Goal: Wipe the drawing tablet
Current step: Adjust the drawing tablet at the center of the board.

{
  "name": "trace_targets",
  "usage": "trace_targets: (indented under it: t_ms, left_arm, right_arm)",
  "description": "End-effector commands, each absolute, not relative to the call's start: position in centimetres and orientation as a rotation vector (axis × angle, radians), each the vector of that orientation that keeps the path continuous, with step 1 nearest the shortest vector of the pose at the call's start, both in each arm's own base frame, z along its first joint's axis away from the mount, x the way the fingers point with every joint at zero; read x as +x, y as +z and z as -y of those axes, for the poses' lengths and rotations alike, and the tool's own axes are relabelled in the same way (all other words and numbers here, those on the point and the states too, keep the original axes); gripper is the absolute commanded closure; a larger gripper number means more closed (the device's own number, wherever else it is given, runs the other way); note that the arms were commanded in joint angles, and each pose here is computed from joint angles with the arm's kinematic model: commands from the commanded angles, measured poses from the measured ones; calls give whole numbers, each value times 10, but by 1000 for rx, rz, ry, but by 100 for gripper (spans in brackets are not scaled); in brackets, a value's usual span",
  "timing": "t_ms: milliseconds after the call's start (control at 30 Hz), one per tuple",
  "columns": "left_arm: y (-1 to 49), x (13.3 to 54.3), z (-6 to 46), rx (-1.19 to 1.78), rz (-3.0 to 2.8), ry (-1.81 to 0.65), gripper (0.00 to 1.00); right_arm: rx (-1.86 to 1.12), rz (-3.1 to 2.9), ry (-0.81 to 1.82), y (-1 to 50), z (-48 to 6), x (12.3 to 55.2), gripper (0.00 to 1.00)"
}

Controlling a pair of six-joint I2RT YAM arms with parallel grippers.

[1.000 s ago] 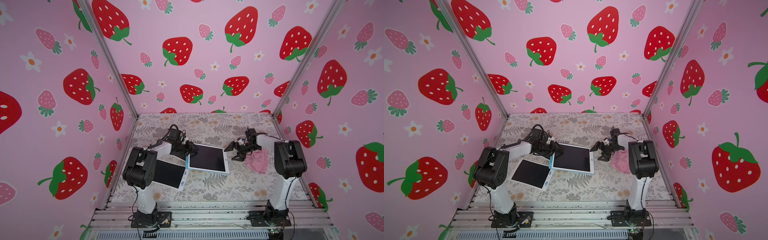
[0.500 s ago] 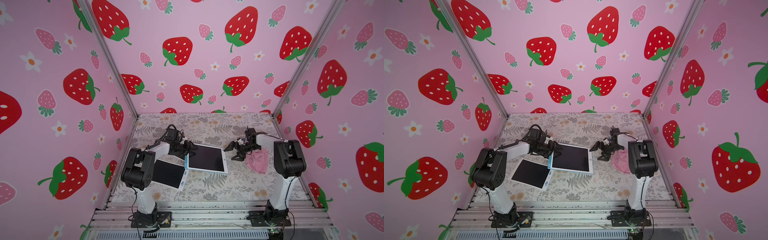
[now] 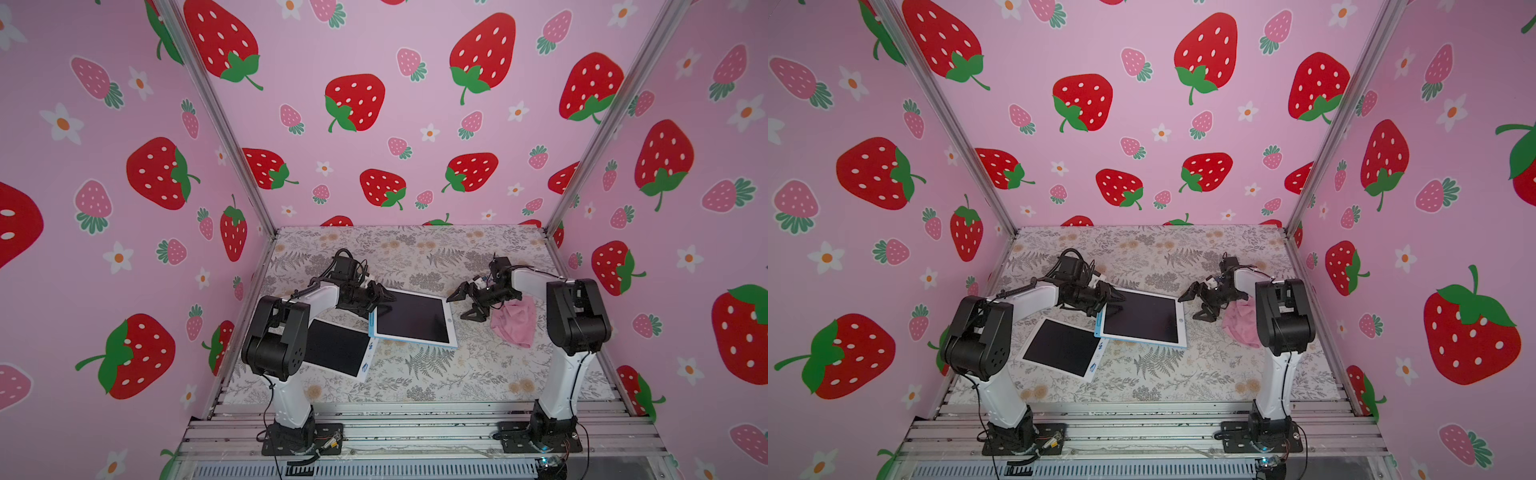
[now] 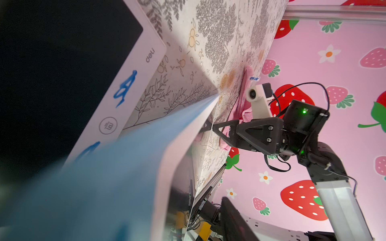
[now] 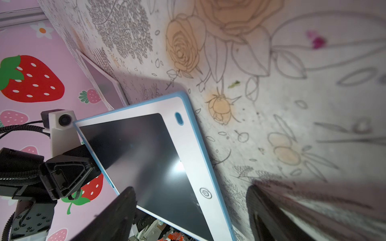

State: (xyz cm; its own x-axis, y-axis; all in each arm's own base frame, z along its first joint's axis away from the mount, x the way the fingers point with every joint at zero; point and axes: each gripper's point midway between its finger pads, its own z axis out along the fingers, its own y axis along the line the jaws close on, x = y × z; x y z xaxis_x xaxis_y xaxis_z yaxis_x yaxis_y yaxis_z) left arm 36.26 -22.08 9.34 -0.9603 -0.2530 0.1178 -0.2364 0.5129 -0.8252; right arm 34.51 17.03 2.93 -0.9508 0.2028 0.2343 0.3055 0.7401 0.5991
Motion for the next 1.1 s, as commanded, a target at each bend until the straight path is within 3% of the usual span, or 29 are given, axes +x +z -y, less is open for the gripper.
trace_targets:
  t_ms: [0,533,867,1067]
  left_arm:
    - [125,377,224,-421,-2597,-1590,86]
    - [143,388,225,-421,-2493,-1739,92]
    - [142,397,225,-458,-2449,-1782,92]
    - [143,402,225,-476,-2426,-1810,92]
  right_arm:
    - [-421,2759,-953,13,-170,334,15]
    - [-397,2582,-1386,40,-203,350,19]
    - [-363,2504,-1648,83,-217,362,37]
    - [-372,2494,-1737,105,-218,370,59]
